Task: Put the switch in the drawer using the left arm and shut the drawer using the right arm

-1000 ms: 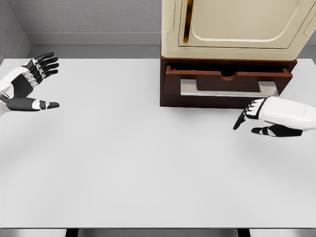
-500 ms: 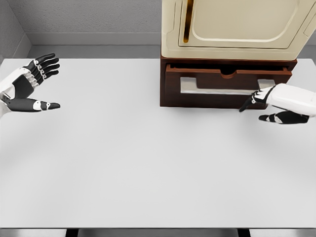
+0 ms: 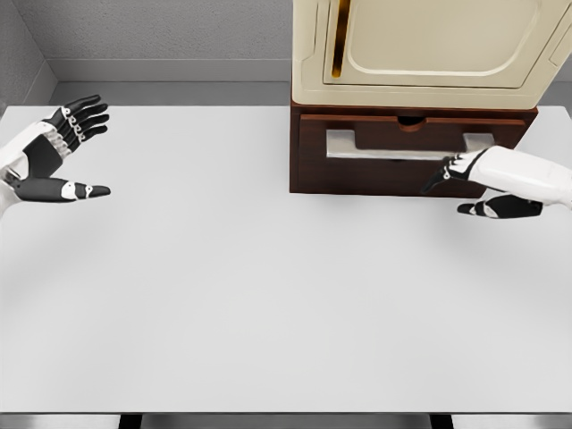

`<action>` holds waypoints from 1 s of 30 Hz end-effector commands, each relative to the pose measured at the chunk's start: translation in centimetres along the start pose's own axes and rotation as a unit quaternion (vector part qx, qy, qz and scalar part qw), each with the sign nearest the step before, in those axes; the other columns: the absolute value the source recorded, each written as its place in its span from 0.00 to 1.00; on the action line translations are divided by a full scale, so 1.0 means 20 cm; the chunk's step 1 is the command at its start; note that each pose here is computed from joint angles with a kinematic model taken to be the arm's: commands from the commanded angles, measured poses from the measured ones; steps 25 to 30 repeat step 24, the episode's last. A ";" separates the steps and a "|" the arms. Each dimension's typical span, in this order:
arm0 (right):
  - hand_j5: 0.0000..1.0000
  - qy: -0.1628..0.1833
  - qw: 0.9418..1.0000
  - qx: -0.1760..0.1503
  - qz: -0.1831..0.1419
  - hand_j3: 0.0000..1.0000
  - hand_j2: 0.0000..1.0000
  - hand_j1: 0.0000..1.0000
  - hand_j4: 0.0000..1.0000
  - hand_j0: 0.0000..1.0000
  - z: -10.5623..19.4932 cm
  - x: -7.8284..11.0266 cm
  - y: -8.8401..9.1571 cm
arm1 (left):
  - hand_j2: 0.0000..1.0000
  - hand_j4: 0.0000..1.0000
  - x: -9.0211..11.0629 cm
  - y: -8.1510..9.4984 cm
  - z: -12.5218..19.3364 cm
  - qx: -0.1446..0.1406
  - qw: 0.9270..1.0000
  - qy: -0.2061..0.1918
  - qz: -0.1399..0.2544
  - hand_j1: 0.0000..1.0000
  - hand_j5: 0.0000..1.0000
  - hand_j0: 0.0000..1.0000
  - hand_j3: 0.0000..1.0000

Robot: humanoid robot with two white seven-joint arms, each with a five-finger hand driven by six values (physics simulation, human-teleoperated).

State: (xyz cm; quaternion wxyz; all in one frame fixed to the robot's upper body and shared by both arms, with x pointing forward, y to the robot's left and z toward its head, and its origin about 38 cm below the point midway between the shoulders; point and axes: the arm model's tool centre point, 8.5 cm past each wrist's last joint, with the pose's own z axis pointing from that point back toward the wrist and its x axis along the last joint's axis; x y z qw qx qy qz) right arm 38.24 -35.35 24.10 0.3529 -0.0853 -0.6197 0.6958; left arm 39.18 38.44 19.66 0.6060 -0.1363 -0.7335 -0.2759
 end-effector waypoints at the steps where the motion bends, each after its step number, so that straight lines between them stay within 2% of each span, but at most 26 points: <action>1: 0.71 0.002 1.000 0.002 -0.005 0.71 0.71 0.71 0.71 0.71 -0.01 -0.01 0.02 | 1.00 1.00 0.00 0.00 0.00 0.000 1.000 -0.003 0.002 1.00 1.00 1.00 1.00; 5: 0.71 0.010 1.000 -0.003 -0.004 0.71 0.71 0.71 0.71 0.71 -0.01 -0.04 -0.01 | 1.00 1.00 0.00 0.00 0.00 0.000 1.000 -0.002 0.001 1.00 1.00 1.00 1.00; 10: 0.72 0.011 1.000 -0.006 -0.010 0.72 0.72 0.72 0.72 0.72 -0.03 -0.06 0.00 | 1.00 1.00 0.00 0.00 0.00 0.000 1.000 -0.002 0.001 1.00 1.00 1.00 1.00; 13: 0.78 0.012 1.000 -0.001 -0.008 0.78 0.78 0.78 0.78 0.78 -0.02 -0.06 0.01 | 1.00 1.00 0.00 0.00 0.00 0.000 1.000 -0.002 0.001 1.00 1.00 1.00 1.00; 17: 0.77 0.001 1.000 0.011 -0.002 0.77 0.77 0.77 0.77 0.77 -0.03 -0.01 0.05 | 1.00 1.00 0.00 0.00 0.00 0.000 1.000 -0.002 0.001 1.00 1.00 1.00 1.00; 20: 0.77 -0.004 0.999 0.030 0.019 0.77 0.77 0.77 0.77 0.77 -0.01 0.05 0.05 | 1.00 1.00 0.00 0.00 0.00 0.000 1.000 -0.002 0.001 1.00 1.00 1.00 1.00; 23: 0.77 -0.009 0.998 0.050 0.033 0.77 0.77 0.77 0.77 0.77 -0.02 0.09 0.09 | 1.00 1.00 0.00 0.00 0.00 0.000 1.000 -0.002 0.001 1.00 1.00 1.00 1.00; 30: 0.77 -0.010 0.998 0.050 0.035 0.77 0.77 0.77 0.77 0.77 -0.02 0.10 0.09 | 1.00 1.00 0.00 0.00 0.00 0.000 1.000 -0.003 0.002 1.00 1.00 1.00 1.00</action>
